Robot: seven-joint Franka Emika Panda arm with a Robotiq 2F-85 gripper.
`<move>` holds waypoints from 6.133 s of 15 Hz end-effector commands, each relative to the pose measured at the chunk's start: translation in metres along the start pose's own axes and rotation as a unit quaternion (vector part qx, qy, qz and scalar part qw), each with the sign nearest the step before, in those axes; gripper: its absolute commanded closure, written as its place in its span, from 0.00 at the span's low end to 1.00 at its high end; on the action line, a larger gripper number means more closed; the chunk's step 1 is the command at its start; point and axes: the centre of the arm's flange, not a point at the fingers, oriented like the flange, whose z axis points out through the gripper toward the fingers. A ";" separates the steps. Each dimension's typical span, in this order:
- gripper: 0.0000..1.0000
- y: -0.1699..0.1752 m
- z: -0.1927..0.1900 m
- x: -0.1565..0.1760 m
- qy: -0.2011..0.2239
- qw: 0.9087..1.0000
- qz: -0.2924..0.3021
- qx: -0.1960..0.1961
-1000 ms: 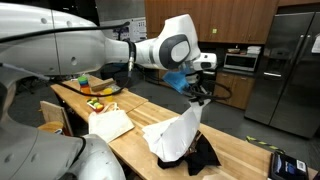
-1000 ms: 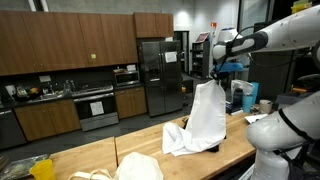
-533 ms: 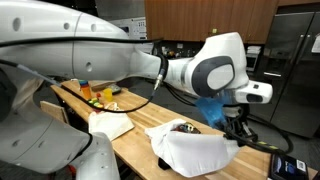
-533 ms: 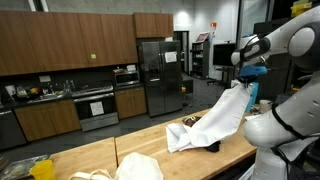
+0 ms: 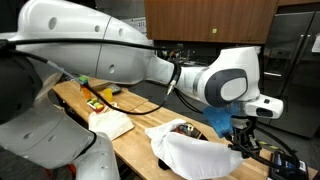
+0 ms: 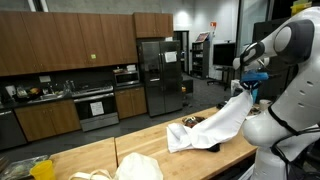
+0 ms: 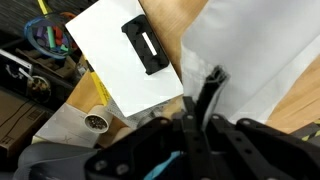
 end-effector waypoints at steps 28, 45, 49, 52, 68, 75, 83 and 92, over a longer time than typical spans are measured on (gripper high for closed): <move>0.70 0.097 0.093 0.153 -0.029 0.945 0.326 0.008; 0.10 0.024 0.075 0.097 -0.006 0.979 0.205 0.019; 0.00 -0.020 0.042 0.041 0.009 0.996 0.083 -0.004; 0.00 -0.034 0.020 -0.011 -0.028 0.999 -0.004 -0.028; 0.00 -0.040 0.010 -0.103 -0.109 0.983 -0.146 -0.037; 0.00 -0.040 0.010 -0.103 -0.109 0.983 -0.146 -0.037; 0.00 -0.040 0.010 -0.103 -0.109 0.983 -0.146 -0.037; 0.00 -0.040 0.010 -0.103 -0.109 0.983 -0.146 -0.037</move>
